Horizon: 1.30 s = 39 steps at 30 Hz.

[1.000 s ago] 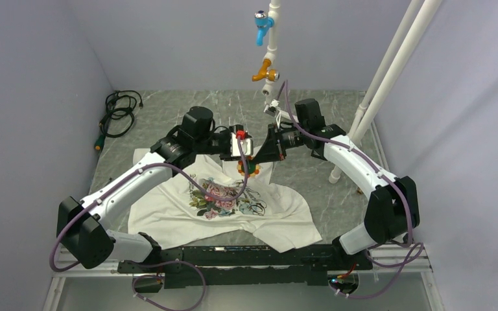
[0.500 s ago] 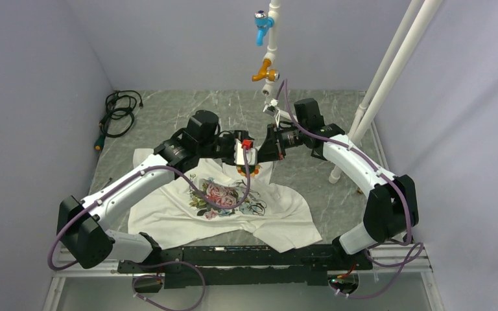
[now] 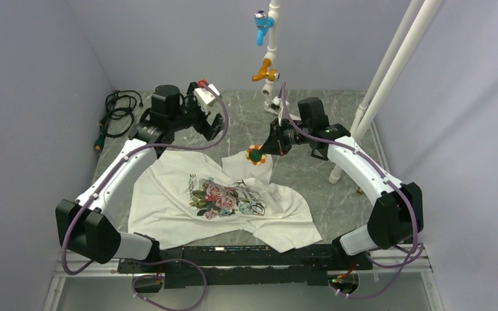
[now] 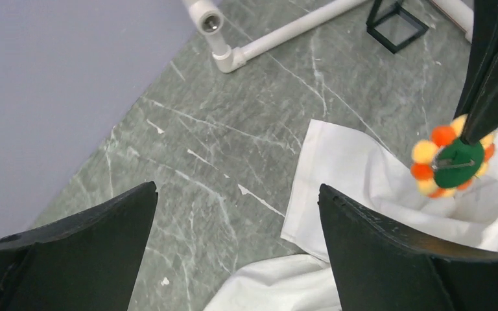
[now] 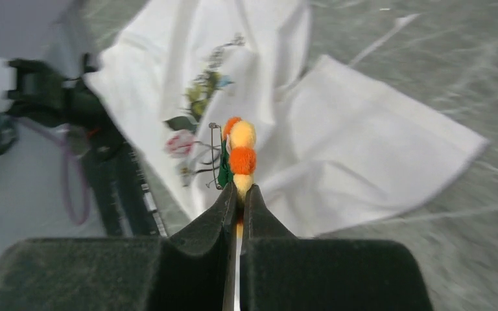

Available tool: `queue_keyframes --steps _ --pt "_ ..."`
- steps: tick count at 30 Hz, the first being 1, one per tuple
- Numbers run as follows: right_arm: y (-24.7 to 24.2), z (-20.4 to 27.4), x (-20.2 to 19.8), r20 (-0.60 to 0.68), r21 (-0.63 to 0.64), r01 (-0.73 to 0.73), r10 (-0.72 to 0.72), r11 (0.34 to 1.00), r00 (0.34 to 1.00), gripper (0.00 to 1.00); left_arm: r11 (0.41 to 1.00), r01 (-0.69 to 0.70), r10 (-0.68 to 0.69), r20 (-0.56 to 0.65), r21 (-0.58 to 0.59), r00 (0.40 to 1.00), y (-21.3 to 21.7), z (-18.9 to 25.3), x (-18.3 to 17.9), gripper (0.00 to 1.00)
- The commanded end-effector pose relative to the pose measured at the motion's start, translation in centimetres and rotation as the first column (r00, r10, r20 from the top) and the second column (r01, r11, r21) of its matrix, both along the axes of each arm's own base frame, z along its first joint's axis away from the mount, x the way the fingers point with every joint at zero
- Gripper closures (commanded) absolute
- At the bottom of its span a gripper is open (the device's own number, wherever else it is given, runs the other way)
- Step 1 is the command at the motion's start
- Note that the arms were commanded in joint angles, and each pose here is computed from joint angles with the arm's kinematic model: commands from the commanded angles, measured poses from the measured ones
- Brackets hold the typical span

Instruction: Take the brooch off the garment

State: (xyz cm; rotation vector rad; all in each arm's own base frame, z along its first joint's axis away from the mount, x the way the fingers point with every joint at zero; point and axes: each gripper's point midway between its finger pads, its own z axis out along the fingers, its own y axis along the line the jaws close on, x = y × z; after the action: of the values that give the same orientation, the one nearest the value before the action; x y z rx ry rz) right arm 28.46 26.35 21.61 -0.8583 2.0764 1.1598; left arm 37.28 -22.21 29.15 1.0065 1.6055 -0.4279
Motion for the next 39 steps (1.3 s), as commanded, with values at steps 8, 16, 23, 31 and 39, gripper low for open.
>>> queue_keyframes --steps 8,16,23,31,39 --pt "-8.1 -1.8 5.7 0.394 -0.388 0.448 -0.294 0.805 0.871 1.00 0.976 -0.214 0.202 -0.179 -0.048 0.963 4.3 1.3 0.0 0.00" --pt "-14.9 -3.1 6.7 0.657 -0.537 0.671 -0.245 0.511 0.713 1.00 0.978 -0.206 0.196 -0.227 -0.021 0.954 5.0 0.0 -0.9 0.00" --pt "-17.0 -4.6 6.6 0.674 -0.605 0.652 -0.143 0.457 0.725 1.00 0.977 -0.207 0.177 -0.357 -0.047 0.917 4.5 -1.3 -1.1 0.01" --pt "-18.7 -5.7 8.0 0.635 -0.646 0.653 -0.196 0.396 0.747 1.00 0.973 -0.228 0.205 -0.526 0.021 0.826 5.1 -3.6 -0.3 0.00" --pt "-21.7 -6.9 10.2 0.662 -0.664 0.690 -0.201 0.289 0.722 1.00 0.959 -0.281 0.249 -0.506 0.013 0.825 5.9 -2.9 0.5 0.01"
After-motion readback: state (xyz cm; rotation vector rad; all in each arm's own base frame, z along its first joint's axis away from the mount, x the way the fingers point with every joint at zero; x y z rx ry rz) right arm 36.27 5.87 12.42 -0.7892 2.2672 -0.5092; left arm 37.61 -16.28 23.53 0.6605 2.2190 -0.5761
